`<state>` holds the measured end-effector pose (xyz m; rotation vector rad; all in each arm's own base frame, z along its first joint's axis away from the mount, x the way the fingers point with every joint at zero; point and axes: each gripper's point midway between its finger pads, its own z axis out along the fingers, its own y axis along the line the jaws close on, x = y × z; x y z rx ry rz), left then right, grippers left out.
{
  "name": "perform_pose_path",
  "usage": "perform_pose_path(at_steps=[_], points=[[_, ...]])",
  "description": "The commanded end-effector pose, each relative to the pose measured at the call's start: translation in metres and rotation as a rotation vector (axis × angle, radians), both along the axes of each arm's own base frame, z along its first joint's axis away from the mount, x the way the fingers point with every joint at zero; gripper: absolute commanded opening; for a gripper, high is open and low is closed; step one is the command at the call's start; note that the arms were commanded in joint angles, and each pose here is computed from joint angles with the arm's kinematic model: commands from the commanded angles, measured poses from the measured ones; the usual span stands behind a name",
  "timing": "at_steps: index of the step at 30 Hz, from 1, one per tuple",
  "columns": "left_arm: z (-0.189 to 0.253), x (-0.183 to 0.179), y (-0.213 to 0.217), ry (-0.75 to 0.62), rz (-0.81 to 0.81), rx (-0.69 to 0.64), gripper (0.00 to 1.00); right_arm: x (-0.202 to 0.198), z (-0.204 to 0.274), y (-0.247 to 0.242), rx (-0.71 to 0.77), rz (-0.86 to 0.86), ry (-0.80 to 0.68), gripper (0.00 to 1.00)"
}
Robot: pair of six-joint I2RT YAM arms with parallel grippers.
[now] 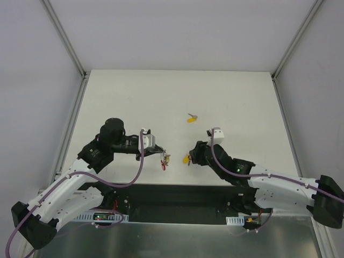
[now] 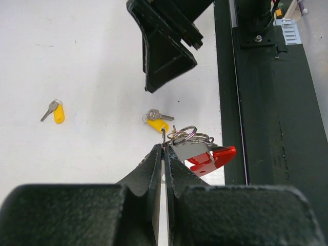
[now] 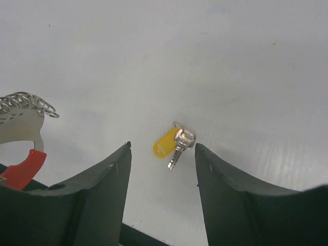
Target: Put the keys on the keyring
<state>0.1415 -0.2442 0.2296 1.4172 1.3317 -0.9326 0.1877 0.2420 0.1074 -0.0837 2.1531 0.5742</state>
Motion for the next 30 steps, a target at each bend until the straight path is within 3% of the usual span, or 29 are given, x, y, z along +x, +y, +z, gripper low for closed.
perform_pose_path(at_steps=[1, 7, 9, 15, 19, 25, 30], points=[[0.013, -0.009, -0.008, -0.074, -0.088, -0.051, 0.00, 0.022, 0.038, -0.024, -0.030, -0.056, -0.211, 0.56], [0.003, -0.007, -0.013, -0.029, -0.107, -0.029, 0.00, 0.034, 0.081, -0.043, 0.046, -0.043, -0.436, 0.57], [0.001, -0.005, -0.014, -0.019, -0.100, -0.022, 0.00, 0.038, 0.089, -0.048, 0.064, -0.046, -0.489, 0.62], [-0.009, -0.003, -0.018, 0.024, -0.102, 0.000, 0.00, 0.062, 0.094, -0.072, 0.033, -0.034, -0.420, 0.75], [-0.010, -0.006, -0.020, 0.043, -0.120, 0.002, 0.00, 0.056, 0.097, -0.059, 0.056, 0.137, -0.440, 0.81], [-0.015, -0.002, -0.020, 0.045, -0.102, 0.017, 0.00, 0.049, 0.079, -0.034, 0.039, 0.343, -0.515, 0.74], [-0.016, 0.003, -0.020, 0.045, -0.079, 0.025, 0.00, 0.039, 0.056, -0.012, 0.014, 0.526, -0.475, 0.52]])
